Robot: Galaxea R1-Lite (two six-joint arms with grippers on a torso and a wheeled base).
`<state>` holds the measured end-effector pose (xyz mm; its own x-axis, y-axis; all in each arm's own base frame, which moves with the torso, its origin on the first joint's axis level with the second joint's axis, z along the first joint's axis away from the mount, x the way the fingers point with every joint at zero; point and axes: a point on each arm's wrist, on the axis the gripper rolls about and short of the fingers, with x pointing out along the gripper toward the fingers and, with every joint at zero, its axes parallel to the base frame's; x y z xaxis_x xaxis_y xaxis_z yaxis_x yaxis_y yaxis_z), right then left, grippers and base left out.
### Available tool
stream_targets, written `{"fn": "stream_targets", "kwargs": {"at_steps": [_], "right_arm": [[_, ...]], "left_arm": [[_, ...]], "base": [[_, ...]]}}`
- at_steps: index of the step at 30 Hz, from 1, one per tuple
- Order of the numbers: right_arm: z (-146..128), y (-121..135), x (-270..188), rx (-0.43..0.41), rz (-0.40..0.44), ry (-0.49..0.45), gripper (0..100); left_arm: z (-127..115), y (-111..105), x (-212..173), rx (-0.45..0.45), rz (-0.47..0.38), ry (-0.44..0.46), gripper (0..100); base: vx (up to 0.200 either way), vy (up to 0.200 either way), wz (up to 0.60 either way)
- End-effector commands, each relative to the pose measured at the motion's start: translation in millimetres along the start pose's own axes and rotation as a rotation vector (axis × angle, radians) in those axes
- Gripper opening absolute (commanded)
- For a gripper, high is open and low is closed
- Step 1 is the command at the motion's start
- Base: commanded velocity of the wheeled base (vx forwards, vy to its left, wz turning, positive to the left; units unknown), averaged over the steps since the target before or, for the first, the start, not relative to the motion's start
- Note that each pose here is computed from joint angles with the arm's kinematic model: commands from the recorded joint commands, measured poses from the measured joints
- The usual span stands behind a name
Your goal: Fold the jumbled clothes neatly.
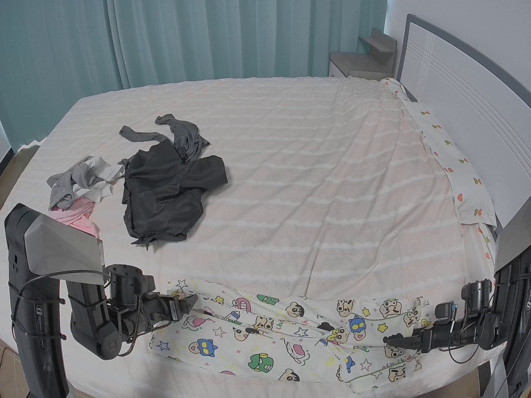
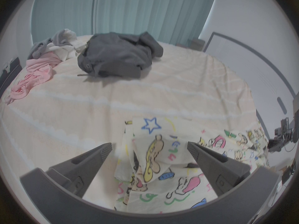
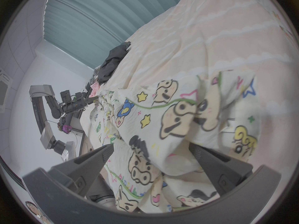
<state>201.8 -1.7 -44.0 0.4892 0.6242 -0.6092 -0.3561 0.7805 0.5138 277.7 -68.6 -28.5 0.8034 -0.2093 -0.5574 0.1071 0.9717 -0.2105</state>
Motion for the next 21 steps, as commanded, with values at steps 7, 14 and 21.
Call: {"fn": "stream_targets", "kwargs": {"at_steps": [7,14,21], "right_arm": [[19.4,-4.1,-43.9,0.013,-0.117,-0.183,100],[35.0,8.1,-55.2,0.014,-0.107,-0.282,100],[49.3,22.0,-35.0,-0.06,-0.082,-0.296,100]], "left_arm": [[30.0,5.7,-29.7,-0.222,-0.026,-0.188,100],[40.5,-2.1,-44.5,-0.315,-0.072,-0.235,100],[36.7,-12.4,-44.6,-0.362,-0.11,-0.213,100]], "base": [[0.0,0.0,0.0],[0.0,0.0,0.0],[-0.029,0.0,0.0]]}}
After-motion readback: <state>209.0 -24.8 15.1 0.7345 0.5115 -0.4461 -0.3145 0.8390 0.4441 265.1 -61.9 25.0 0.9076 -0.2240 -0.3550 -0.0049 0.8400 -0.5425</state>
